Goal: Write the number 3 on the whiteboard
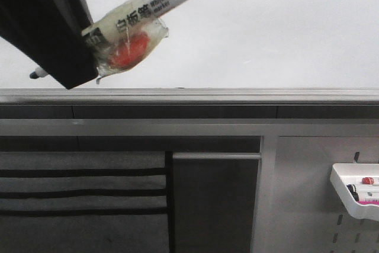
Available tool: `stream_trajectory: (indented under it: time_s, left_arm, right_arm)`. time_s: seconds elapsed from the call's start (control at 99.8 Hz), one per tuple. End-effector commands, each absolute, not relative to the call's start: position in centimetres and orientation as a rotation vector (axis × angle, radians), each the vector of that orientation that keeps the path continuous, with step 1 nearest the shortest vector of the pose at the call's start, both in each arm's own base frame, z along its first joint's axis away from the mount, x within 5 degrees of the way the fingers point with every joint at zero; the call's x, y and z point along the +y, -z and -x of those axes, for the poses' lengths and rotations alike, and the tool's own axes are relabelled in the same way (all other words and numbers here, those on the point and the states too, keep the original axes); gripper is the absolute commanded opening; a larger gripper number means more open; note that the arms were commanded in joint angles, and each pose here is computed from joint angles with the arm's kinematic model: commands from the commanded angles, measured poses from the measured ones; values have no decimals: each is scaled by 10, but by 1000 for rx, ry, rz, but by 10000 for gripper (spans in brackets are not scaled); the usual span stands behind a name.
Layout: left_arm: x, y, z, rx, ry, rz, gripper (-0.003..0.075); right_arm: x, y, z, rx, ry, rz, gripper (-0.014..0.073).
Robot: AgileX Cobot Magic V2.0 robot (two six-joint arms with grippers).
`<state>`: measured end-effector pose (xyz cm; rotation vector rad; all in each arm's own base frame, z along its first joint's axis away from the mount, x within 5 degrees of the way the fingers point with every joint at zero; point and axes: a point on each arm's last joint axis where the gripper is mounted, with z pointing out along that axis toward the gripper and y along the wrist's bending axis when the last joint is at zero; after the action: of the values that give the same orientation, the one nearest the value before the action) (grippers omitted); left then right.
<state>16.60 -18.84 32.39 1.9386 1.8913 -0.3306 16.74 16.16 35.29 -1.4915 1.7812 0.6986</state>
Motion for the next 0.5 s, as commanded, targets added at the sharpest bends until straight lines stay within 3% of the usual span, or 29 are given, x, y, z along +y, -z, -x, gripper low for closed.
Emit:
stream_trajectory:
  time_s: [0.0,0.18,0.491]
  left_arm:
    - [-190,-342,-162,1822,352,-1879,-18]
    - [-190,-342,-162,1822,352,-1879,-18]
    - [-190,-342,-162,1821,351,-1877,-18]
  right_arm:
    - [177,-364,-171,1697,-685,1449,475]
    - [196,-350,-177,1713,-702,1475,460]
    - [200,-347,-178,1726,-733,1469,213]
